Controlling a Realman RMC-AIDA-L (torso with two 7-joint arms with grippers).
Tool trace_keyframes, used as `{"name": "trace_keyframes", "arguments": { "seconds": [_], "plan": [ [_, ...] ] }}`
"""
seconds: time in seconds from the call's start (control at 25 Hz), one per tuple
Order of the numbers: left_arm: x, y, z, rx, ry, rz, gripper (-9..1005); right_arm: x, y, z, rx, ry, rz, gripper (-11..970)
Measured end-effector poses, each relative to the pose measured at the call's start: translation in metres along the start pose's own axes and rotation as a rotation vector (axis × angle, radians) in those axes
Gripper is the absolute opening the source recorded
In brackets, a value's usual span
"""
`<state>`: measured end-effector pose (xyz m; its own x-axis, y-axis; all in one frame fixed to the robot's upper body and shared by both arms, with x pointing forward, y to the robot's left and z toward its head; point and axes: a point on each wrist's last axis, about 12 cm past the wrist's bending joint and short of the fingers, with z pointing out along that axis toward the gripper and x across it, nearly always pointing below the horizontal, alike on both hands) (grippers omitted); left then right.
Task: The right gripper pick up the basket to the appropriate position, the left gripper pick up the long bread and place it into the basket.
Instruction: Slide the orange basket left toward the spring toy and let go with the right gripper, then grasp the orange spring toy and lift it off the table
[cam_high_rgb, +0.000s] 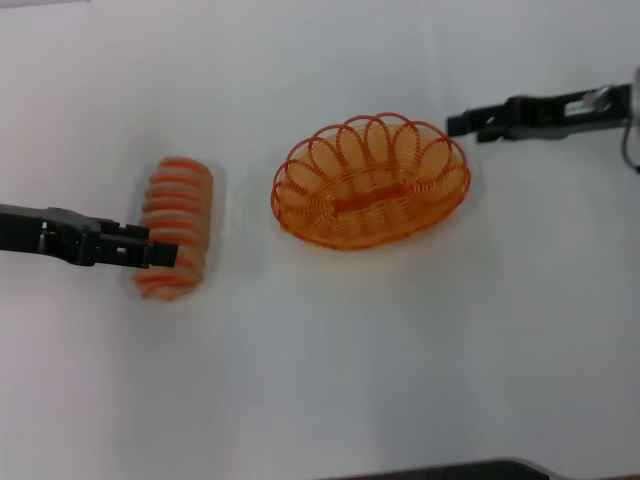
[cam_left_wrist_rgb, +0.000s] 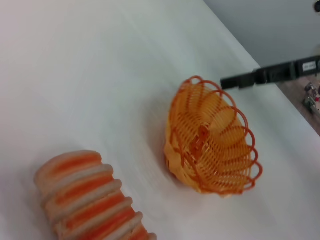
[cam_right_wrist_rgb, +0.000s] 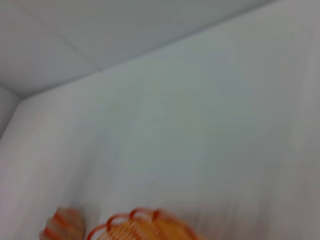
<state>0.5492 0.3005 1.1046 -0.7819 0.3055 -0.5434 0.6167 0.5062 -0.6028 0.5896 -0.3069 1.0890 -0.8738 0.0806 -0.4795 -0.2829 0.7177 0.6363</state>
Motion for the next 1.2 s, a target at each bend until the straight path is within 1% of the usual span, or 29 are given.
{"name": "trace_keyframes", "arguments": {
  "seconds": [0.12, 0.2, 0.28, 0.36, 0.48, 0.56, 0.68, 0.8, 0.92, 1.04, 1.12, 1.2],
  "plan": [
    [0.0, 0.0, 0.0, 0.002, -0.001, -0.001, 781, -0.007, -0.008, -0.019, 0.01, -0.104, 0.005, 528],
    [0.0, 0.0, 0.0, 0.002, -0.001, 0.0, 781, -0.012, -0.014, -0.033, -0.005, -0.227, -0.011, 731],
    [-0.001, 0.0, 0.0, 0.0, -0.003, 0.001, 781, -0.013, -0.018, -0.046, -0.026, -0.359, -0.05, 730],
    [-0.002, 0.0, 0.0, 0.0, -0.007, 0.003, 781, -0.011, -0.018, -0.054, -0.06, -0.492, -0.123, 729],
    [-0.002, 0.0, 0.0, 0.0, -0.011, 0.004, 781, -0.004, -0.009, -0.058, -0.119, -0.613, -0.255, 727],
    [-0.003, 0.0, 0.0, 0.0, -0.014, 0.004, 781, 0.002, 0.0, -0.058, -0.162, -0.625, -0.368, 726],
    [-0.004, 0.0, 0.001, 0.001, -0.035, 0.0, 781, 0.01, 0.012, -0.06, -0.233, -0.55, -0.548, 724],
    [-0.005, 0.0, 0.002, 0.003, -0.062, -0.014, 782, 0.016, 0.022, -0.061, -0.292, -0.378, -0.685, 722],
    [-0.006, -0.001, 0.004, 0.003, -0.068, -0.016, 781, 0.02, 0.027, -0.061, -0.304, -0.195, -0.739, 721],
    [-0.009, 0.0, 0.003, -0.001, -0.089, -0.033, 780, 0.022, 0.024, -0.061, -0.272, -0.019, -0.73, 719],
    [-0.013, 0.0, 0.0, -0.012, -0.107, -0.057, 780, 0.024, 0.02, -0.059, -0.243, 0.06, -0.717, 718],
    [-0.021, 0.0, -0.007, -0.045, -0.126, -0.105, 779, 0.026, 0.018, -0.058, -0.226, 0.088, -0.714, 718]
  ]
}}
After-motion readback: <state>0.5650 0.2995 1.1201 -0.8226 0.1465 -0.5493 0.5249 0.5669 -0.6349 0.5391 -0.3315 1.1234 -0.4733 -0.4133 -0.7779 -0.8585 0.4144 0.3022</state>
